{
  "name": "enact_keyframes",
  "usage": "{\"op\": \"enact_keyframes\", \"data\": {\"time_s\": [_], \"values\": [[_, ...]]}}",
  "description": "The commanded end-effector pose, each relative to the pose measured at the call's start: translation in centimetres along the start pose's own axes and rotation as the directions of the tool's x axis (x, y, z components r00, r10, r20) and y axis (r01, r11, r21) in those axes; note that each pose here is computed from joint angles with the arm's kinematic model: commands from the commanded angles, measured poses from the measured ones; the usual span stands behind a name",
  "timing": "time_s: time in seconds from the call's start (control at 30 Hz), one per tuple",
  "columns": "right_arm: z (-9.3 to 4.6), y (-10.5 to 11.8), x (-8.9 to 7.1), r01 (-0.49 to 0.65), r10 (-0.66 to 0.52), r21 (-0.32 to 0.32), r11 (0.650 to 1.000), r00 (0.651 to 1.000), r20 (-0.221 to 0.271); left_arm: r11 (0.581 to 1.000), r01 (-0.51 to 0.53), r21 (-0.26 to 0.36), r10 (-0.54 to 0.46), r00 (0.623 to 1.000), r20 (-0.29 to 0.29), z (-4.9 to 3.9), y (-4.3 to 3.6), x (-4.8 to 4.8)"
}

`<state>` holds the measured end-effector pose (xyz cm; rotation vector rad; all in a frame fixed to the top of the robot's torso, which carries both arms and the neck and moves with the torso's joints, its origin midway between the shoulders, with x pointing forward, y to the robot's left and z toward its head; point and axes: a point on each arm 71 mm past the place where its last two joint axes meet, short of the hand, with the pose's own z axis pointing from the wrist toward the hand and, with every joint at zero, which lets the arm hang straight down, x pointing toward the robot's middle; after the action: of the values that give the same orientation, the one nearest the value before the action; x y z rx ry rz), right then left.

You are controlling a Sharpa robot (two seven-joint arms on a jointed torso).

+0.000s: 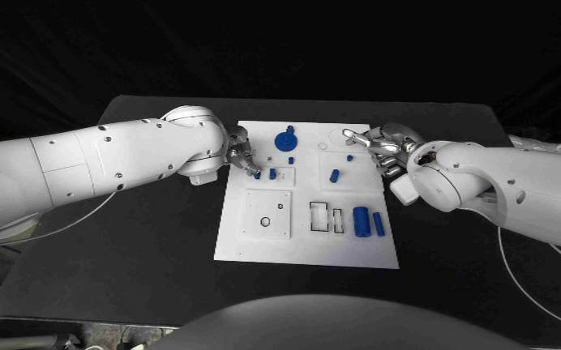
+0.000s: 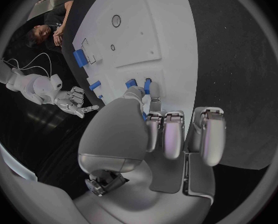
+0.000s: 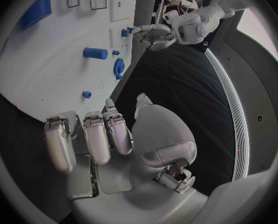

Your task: Assemble the parts on the task board

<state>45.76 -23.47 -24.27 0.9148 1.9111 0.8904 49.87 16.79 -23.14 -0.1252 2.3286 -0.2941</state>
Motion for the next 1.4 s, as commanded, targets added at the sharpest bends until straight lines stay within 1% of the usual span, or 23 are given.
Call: {"op": "enact_keyframes", "data": {"time_s": [0.03, 0.23, 0.4, 0.77, 0.93, 1.07, 1.13, 1.17, 1.23, 1.27, 1.4], "values": [[0.0, 0.1, 0.1, 0.003, -0.003, -0.010, 1.000, 1.000, -0.008, 1.000, -0.020, 0.004, 0.020, 0.999, -0.025, 0.01, -0.13, 0.31], [0.0, 0.0, 0.1, 0.003, -0.003, -0.010, 1.000, 1.000, -0.008, 0.999, -0.032, 0.000, 0.032, 0.999, -0.044, 0.00, -0.07, 0.44], [0.0, 0.1, 0.1, 0.003, -0.003, -0.010, 1.000, 1.000, -0.009, 0.999, -0.033, -0.001, 0.033, 0.998, -0.048, -0.06, 0.03, 0.49], [0.0, 0.1, 0.1, 0.003, -0.003, -0.011, 1.000, 1.000, -0.009, 1.000, -0.022, -0.005, 0.022, 0.999, -0.033, -0.15, 0.24, 0.40], [0.0, 0.0, 0.1, 0.003, -0.003, -0.011, 1.000, 1.000, -0.009, 1.000, -0.006, 0.003, 0.006, 1.000, -0.011, -0.19, 0.29, 0.24], [0.0, 0.0, 0.1, 0.003, -0.003, -0.010, 1.000, 1.000, -0.010, 0.999, 0.024, 0.021, -0.024, 0.999, 0.036, -0.26, 0.41, -0.12], [0.0, 0.0, 0.1, 0.003, -0.003, -0.009, 1.000, 1.000, -0.009, 0.998, 0.052, 0.045, -0.055, 0.995, 0.081, -0.35, 0.53, -0.51], [0.0, 0.0, 0.1, 0.003, -0.003, -0.009, 1.000, 1.000, -0.009, 0.997, 0.060, 0.053, -0.064, 0.994, 0.093, -0.38, 0.57, -0.62], [0.0, -0.1, 0.1, 0.003, -0.003, -0.009, 1.000, 1.000, -0.008, 0.992, 0.090, 0.084, -0.101, 0.985, 0.137, -0.52, 0.66, -1.03], [0.0, -0.1, 0.1, 0.003, -0.003, -0.009, 1.000, 1.000, -0.008, 0.990, 0.101, 0.095, -0.115, 0.982, 0.150, -0.57, 0.69, -1.16], [0.0, -0.1, 0.0, 0.002, -0.003, -0.009, 1.000, 1.000, -0.006, 0.967, 0.182, 0.178, -0.220, 0.948, 0.229, -0.92, 0.86, -1.99]]}}
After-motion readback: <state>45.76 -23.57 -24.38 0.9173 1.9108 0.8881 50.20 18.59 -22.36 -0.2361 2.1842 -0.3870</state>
